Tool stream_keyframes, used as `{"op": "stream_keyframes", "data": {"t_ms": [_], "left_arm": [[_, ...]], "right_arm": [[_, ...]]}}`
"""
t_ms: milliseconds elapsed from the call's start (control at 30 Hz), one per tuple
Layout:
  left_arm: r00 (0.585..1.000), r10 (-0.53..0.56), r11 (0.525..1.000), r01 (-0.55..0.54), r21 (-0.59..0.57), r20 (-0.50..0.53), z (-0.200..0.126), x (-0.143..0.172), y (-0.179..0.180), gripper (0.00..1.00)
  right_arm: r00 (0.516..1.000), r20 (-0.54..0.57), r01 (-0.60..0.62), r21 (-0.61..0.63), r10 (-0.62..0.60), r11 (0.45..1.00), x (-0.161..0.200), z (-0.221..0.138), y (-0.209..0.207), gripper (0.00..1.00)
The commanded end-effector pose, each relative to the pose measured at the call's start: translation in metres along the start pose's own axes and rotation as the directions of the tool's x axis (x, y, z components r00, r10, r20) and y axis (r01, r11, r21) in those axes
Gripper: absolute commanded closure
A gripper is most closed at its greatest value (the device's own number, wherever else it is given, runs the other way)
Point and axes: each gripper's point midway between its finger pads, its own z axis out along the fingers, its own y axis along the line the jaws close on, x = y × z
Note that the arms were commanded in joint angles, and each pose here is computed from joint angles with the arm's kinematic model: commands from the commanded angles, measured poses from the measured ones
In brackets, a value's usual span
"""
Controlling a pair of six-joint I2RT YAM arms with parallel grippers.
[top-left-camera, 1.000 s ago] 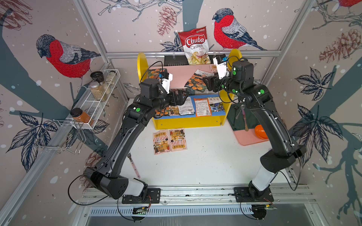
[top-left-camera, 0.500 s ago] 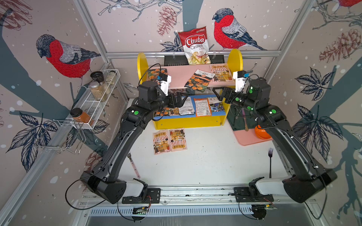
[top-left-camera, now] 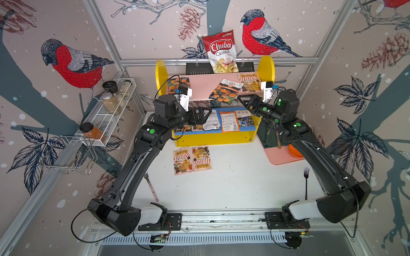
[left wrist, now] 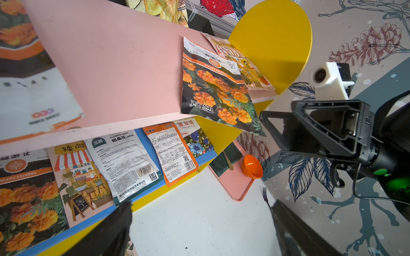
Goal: Take the seed bag off the shelf
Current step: Pick up the seed packet from the shelf.
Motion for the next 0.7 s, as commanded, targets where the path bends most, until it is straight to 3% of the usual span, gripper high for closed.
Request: {"op": "stream_keyframes", "data": {"t_ms": [0, 667], "left_arm": [[0.999, 0.025, 1.0, -0.026, 0.015, 0.047, -0.005, -0.01, -0.004, 0.02], [0.999, 0.007, 1.0, -0.008, 0.019, 0.049, -0.005, -0.008, 0.004, 0.02]], "right_arm": [[1.0, 0.011, -0.017, -0.086, 0.018, 0.996, -0.007, 0.006, 0.016, 0.31], [0.996, -0.059, -0.069, -0.177, 0.059, 0.982, 0.006, 0.047, 0.025, 0.49]]}}
